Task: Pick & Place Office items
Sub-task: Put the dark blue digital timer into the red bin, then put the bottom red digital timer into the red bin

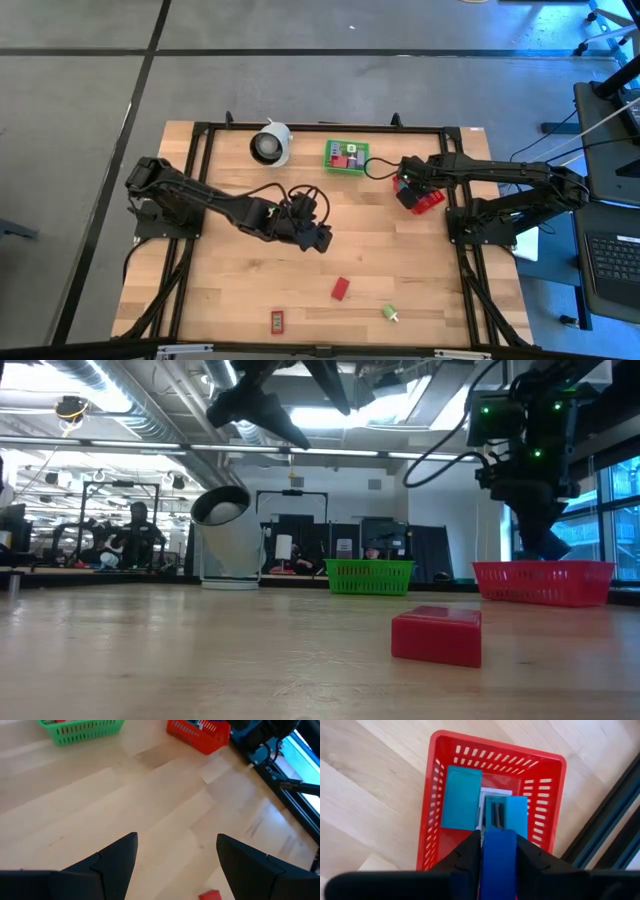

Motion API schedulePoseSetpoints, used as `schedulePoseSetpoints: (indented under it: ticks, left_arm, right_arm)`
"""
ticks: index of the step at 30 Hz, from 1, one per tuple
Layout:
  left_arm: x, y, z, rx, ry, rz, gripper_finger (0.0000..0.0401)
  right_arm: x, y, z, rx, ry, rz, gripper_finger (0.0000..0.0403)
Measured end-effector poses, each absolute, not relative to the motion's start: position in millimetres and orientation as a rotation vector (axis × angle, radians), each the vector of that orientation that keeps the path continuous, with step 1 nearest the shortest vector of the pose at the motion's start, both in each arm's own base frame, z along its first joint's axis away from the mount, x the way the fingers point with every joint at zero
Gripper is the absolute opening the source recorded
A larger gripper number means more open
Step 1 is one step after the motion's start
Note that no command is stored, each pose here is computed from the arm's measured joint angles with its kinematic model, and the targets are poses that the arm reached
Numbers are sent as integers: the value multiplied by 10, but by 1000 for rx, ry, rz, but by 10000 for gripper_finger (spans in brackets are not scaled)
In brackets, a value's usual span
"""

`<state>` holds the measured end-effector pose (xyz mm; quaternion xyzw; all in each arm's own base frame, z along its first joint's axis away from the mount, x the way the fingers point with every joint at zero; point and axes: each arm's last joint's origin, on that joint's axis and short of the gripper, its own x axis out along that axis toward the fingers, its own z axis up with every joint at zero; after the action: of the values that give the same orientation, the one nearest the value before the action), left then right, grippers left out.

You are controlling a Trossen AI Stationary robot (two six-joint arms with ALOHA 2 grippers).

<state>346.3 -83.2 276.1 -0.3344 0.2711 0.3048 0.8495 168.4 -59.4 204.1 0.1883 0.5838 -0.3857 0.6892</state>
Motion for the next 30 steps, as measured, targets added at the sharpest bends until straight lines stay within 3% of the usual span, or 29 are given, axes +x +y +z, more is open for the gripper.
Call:
schedulePoseSetpoints:
  ticks: [12, 22, 30]
  left_arm:
    - [3408, -1040, 2758, -804, 569, 616, 267]
    - [3257, -1701, 2595, -859, 821, 333, 267]
    - [3114, -2257, 2143, -1179, 981, 486, 267]
  right_arm:
    - [1706, -607, 2047, 366, 1293, -847, 195]
    - [1714, -627, 2055, 292, 1279, -871, 261]
    - [1739, -635, 2060, 279, 1259, -856, 275]
